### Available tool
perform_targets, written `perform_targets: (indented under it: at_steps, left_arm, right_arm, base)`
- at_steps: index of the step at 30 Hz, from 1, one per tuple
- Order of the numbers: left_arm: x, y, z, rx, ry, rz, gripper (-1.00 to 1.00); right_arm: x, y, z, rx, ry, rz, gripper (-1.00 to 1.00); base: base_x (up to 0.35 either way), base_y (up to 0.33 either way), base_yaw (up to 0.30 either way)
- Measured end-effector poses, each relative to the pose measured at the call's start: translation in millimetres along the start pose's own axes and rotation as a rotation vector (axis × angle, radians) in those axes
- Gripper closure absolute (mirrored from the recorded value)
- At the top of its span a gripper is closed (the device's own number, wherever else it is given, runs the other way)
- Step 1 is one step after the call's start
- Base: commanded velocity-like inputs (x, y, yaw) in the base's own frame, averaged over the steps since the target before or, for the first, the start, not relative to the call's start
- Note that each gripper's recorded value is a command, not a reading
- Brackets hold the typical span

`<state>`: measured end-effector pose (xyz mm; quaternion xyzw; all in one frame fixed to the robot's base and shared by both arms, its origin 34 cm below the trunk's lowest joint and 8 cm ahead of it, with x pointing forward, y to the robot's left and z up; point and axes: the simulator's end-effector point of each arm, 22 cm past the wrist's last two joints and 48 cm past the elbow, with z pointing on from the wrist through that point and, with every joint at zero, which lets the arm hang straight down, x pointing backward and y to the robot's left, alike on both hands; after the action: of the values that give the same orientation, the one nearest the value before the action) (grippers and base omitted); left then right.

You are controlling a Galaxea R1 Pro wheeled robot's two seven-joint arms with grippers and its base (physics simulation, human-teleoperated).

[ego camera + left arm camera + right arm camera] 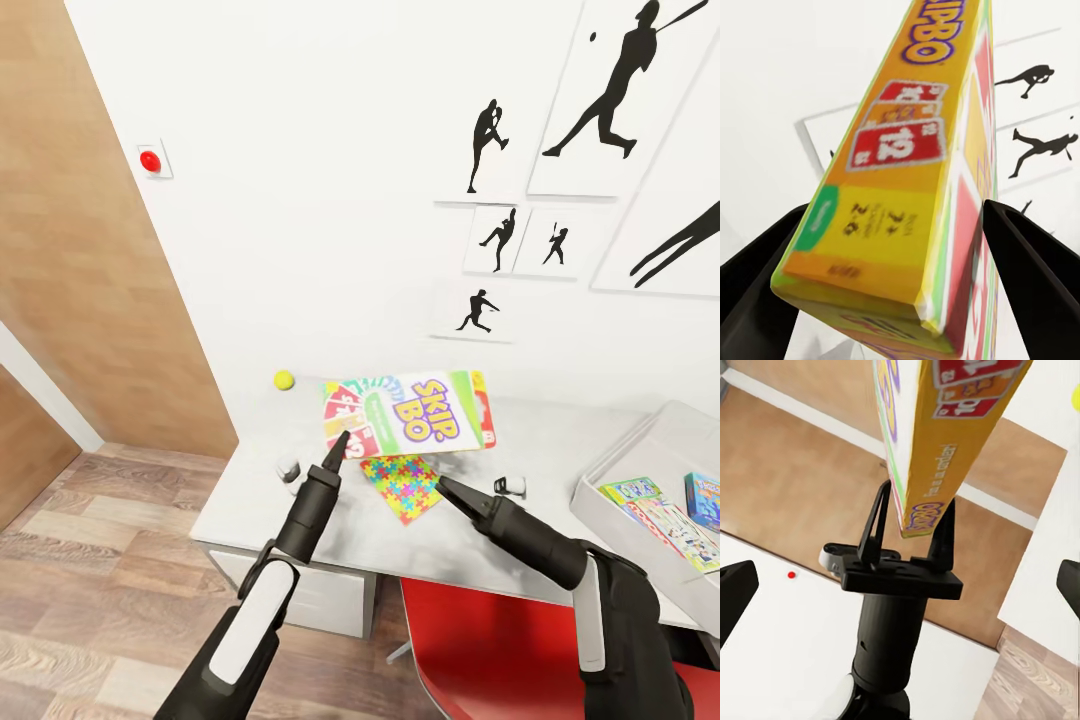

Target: Put all the toys in the child's room - the three board games (two on the bed and one on the table), the two jigsaw puzzles on the table, and the tennis ball on the table - inside the toy box on the table in the child's room.

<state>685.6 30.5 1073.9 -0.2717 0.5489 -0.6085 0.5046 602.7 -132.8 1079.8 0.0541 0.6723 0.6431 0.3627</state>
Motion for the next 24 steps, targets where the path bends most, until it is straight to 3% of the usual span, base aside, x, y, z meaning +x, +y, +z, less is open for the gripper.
perform_targets:
  at_steps: [20,24]
  left_arm:
    - [10,6,1.8,-0.014,0.022,-0.002,1.0]
    - [10,7,1.9,-0.016,0.023,-0.003,1.0]
  right_arm:
    - [-7,-11,0.5,0.051,-0.019,0.0,-1.0]
    - [-12,-13,0.6,0.062,-0.036,-0.024,-1.0]
  base:
    - [0.0,0.0,0.0]
    - [0.0,0.0,0.0]
